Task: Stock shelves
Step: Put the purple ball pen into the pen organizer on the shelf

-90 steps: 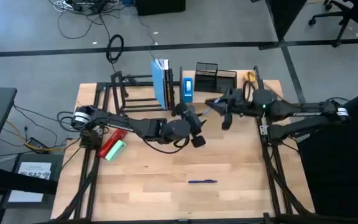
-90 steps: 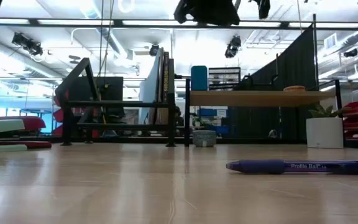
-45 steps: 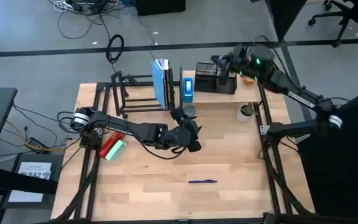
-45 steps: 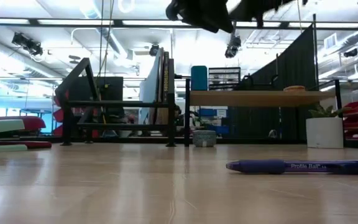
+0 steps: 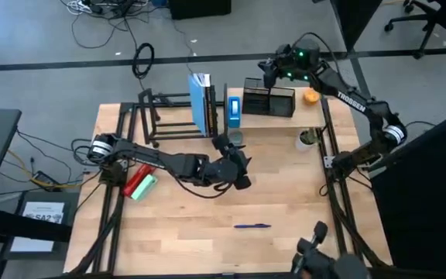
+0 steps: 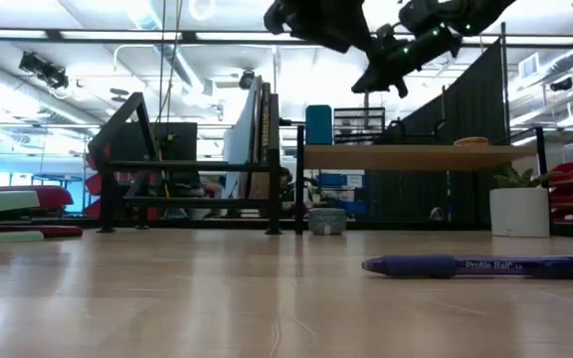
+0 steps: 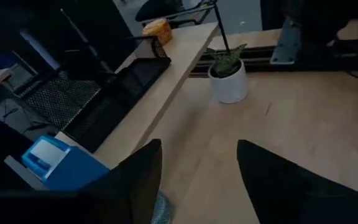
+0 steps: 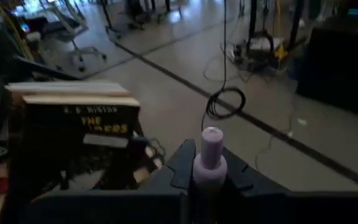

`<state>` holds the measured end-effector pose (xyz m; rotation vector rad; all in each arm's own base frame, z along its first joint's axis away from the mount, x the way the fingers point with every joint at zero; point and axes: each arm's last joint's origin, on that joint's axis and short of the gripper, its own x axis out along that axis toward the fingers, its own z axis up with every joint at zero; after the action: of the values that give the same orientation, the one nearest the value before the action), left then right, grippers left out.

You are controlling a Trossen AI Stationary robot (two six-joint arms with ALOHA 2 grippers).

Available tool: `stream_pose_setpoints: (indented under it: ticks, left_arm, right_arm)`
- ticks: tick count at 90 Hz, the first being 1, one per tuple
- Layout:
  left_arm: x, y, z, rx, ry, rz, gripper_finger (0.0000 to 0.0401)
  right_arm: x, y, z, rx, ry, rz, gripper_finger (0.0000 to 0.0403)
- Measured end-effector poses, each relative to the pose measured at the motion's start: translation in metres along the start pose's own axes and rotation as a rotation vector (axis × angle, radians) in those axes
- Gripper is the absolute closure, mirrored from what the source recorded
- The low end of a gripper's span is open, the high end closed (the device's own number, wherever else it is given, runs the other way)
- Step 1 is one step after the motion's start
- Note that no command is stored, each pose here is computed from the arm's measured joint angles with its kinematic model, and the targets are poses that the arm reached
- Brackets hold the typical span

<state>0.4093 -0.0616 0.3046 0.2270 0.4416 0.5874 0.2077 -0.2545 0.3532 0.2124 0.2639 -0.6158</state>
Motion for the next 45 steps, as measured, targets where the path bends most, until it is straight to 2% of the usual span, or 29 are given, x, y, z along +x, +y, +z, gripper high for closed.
stream_pose_setpoints:
  ticks: [26,45]
  left_arm:
    - [-0.0009,-0.0013,0.0,-0.009,-0.001,-0.006,0.0211]
    - [-0.0017,-0.0022,0.0,-0.016,-0.002,-0.009,0.0211]
  right_arm:
    - [-0.0077,-0.0085,-0.0074,0.065,0.088,-0.018,0.0386]
    - [-0.0079,-0.0082,-0.0088,0.087,0.103,-0.018,0.0325]
